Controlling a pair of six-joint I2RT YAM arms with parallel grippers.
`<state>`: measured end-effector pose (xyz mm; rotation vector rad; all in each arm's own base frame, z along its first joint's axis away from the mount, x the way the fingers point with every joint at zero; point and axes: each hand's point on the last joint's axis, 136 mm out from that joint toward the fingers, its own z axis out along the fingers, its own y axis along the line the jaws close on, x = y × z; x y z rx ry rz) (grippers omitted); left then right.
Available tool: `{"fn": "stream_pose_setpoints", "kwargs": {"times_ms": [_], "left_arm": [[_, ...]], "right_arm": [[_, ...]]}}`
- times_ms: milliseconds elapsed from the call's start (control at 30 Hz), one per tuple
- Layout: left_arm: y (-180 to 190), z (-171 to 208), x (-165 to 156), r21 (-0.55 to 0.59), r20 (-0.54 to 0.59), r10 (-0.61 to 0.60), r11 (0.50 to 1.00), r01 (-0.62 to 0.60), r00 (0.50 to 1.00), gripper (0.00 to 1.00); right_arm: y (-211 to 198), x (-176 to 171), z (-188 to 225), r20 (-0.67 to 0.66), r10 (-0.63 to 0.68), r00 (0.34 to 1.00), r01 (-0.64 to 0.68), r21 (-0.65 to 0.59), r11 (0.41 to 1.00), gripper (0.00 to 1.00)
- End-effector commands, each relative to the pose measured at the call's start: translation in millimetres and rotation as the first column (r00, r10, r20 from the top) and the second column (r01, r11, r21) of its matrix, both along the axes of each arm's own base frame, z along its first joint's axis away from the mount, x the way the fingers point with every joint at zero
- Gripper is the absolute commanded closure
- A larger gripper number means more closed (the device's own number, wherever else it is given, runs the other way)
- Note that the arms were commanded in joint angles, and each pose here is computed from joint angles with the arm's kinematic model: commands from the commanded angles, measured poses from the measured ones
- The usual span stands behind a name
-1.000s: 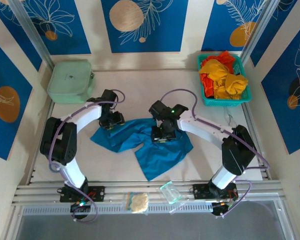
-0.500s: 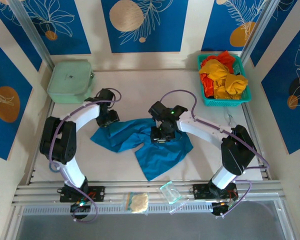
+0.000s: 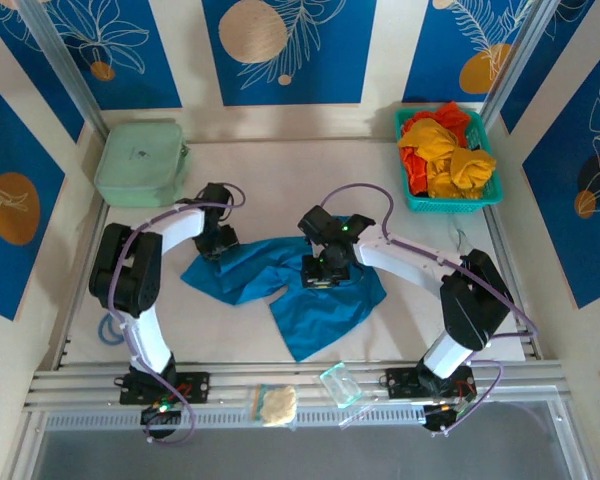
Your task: Fold and stack the t-shirts
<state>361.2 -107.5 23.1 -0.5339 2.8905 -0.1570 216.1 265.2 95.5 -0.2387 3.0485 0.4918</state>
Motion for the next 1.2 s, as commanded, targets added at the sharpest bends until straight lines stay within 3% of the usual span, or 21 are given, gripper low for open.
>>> {"fn": "stream_pose_setpoints", "kwargs": {"times_ms": [0,200,300,433,567,900,1167], "left_arm": [[1.1,-9.3,-4.0,-0.008,-0.026,0.015,1.0,-0.015,1.0,0.46],[-0.6,-8.7,0.1,-0.014,-0.013,0.007,1.0,-0.007,1.0,0.7],[-4.9,1.9,3.7,-0.026,0.005,-0.009,1.0,0.009,1.0,0.78],[-8.9,24.3,5.2,-0.03,0.04,-0.034,0.999,0.035,0.999,0.78],[-9.7,41.7,4.6,-0.035,0.07,-0.048,0.998,0.05,0.996,0.58],[-14.6,15.1,-2.7,-0.061,0.026,-0.055,0.997,0.056,0.998,0.61],[-8.5,8.0,-0.7,-0.015,0.013,-0.051,0.999,0.051,0.999,0.59]], "right_arm": [[-0.6,-4.9,-1.3,-0.033,-0.007,0.999,0.007,0.016,1.0,0.76],[1.8,-3.9,-1.6,-0.044,0.0,0.999,0.0,0.02,1.0,0.86],[3.2,-4.0,-0.7,-0.045,0.005,0.999,-0.004,0.021,1.0,0.88],[4.0,-3.2,0.4,-0.047,0.006,0.999,-0.005,0.021,1.0,0.88],[6.8,-2.8,1.7,-0.048,0.01,0.999,-0.009,0.026,1.0,0.84],[12.2,-3.0,4.3,-0.051,0.021,0.998,-0.019,0.037,0.999,0.84],[13.0,-2.8,3.1,-0.056,0.027,0.998,-0.025,0.034,0.999,0.84]]}}
